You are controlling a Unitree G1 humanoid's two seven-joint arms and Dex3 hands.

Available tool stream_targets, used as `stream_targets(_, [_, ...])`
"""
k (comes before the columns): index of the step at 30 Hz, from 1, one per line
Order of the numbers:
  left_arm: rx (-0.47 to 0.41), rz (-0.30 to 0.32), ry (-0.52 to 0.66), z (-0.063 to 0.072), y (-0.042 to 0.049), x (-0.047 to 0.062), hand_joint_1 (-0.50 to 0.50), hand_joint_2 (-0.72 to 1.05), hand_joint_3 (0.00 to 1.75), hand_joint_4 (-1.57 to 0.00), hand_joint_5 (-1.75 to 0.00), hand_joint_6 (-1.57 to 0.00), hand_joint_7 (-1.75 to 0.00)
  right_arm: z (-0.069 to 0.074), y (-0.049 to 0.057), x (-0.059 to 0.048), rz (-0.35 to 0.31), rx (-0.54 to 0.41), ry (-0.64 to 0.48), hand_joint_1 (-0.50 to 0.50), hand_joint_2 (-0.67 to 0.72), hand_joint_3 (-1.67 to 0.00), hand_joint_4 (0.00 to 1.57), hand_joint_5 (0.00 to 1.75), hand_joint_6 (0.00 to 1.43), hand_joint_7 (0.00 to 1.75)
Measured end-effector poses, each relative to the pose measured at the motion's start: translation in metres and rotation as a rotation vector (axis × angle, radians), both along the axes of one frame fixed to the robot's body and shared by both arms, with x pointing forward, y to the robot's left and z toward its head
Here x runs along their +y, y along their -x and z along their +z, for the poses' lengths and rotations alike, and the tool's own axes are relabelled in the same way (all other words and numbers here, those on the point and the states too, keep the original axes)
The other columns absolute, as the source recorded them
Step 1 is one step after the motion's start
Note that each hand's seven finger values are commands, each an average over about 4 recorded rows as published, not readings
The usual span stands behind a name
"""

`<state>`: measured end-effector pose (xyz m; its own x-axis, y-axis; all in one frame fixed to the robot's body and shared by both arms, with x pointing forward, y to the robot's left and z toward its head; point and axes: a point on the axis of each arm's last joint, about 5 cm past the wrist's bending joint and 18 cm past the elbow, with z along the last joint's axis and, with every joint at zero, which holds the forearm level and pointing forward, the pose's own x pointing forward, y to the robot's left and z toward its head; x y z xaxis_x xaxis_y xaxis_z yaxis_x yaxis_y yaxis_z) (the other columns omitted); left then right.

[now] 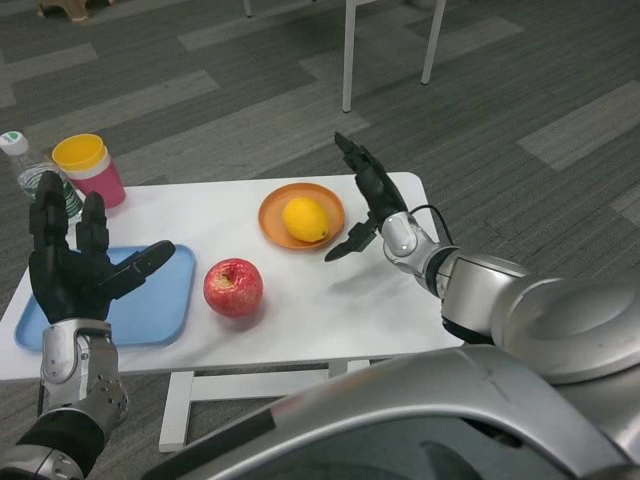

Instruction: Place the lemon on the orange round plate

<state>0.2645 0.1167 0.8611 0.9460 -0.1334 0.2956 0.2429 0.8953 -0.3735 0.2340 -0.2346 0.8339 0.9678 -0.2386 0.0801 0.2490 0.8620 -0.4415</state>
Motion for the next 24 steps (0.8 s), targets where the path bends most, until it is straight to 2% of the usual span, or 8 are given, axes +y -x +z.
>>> stream_targets(7, [-0.004, 0.011, 0.009, 0.001, -0.0004, 0.001, 0.50, 0.25, 0.09, 0.00, -0.31, 0.00, -0.14, -0.002, 0.020, -0.010, -0.050, -0.116, -0.132, -0.29, 0.22, -0.32, 0.00, 0.00, 0.00, 0.00])
stream_targets(17, [-0.002, 0.015, 0.012, 0.000, 0.0003, 0.002, 0.50, 0.25, 0.09, 0.00, -0.31, 0.00, -0.14, 0.005, 0.039, -0.022, -0.056, -0.303, -0.212, -0.29, 0.22, -0.32, 0.00, 0.00, 0.00, 0.00])
stream_targets(20, [-0.002, 0.017, 0.011, 0.000, 0.0004, 0.002, 0.50, 0.25, 0.09, 0.00, -0.31, 0.00, -0.14, 0.006, 0.044, -0.024, -0.063, -0.334, -0.225, -0.27, 0.22, -0.32, 0.00, 0.00, 0.00, 0.00])
stream_targets(24, [-0.002, 0.017, 0.011, 0.000, 0.0004, 0.003, 0.50, 0.25, 0.09, 0.00, -0.31, 0.00, -0.14, 0.006, 0.052, -0.025, -0.057, -0.360, -0.248, -0.29, 0.19, -0.32, 0.00, 0.00, 0.00, 0.00])
